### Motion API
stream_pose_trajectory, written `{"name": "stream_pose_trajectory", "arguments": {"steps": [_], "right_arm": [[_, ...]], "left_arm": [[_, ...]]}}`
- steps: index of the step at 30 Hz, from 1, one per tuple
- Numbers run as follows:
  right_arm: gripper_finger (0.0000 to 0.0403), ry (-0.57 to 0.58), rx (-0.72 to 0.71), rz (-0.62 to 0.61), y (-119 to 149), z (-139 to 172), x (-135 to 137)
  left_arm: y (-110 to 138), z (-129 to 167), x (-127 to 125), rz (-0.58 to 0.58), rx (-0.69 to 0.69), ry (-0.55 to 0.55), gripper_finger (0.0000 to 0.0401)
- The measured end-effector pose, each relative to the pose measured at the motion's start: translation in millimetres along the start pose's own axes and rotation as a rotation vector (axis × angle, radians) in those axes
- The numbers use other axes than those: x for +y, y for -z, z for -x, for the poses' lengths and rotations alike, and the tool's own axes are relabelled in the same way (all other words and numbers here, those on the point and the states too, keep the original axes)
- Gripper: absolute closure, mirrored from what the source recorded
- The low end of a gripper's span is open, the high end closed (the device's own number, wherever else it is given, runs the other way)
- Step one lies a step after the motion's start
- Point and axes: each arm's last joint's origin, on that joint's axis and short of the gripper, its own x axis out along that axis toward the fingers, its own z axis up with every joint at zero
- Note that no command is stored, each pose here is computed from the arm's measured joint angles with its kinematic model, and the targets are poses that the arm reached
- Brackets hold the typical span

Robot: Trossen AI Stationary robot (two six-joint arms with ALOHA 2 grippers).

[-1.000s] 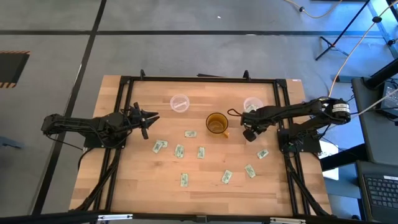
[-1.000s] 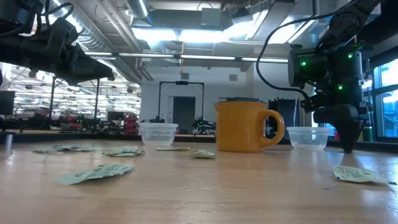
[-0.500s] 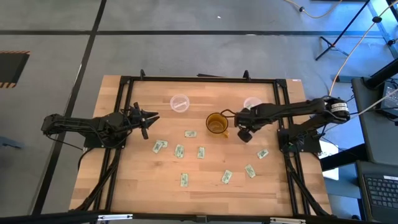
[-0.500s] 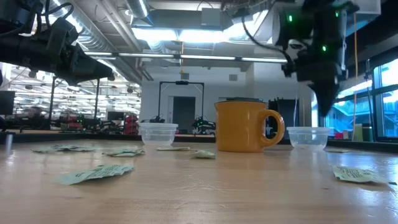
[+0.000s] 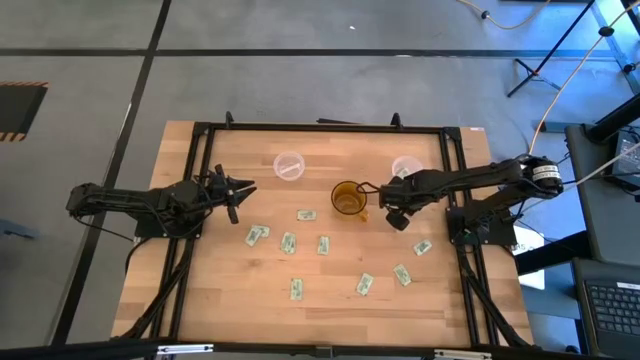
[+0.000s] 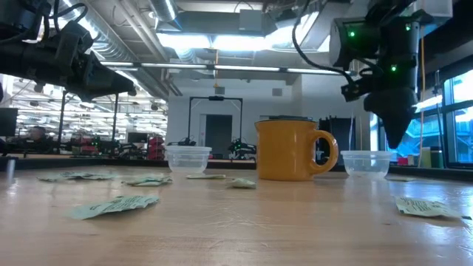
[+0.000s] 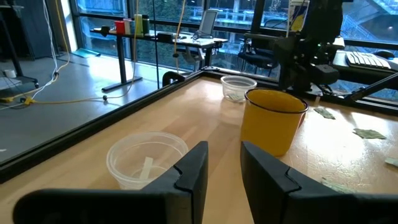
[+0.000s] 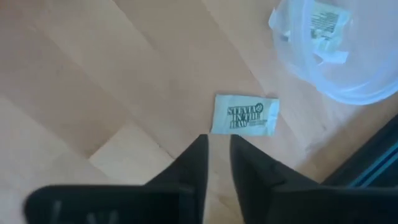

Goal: Pick and place Stevia / Truvia into bins
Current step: Put the white stevia packet into the right transparent container

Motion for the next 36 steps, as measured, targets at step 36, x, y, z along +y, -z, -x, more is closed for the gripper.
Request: {"name": "stream_pose_trajectory", "arguments": {"steps": [36], "right_arm": [[0.0303,-0.044,-0.002,-0.094,18.3,-64.1,-17.4]], "left_arm": [[0.0,0.0,0.0,0.000,0.000,0.000,0.0313]]}}
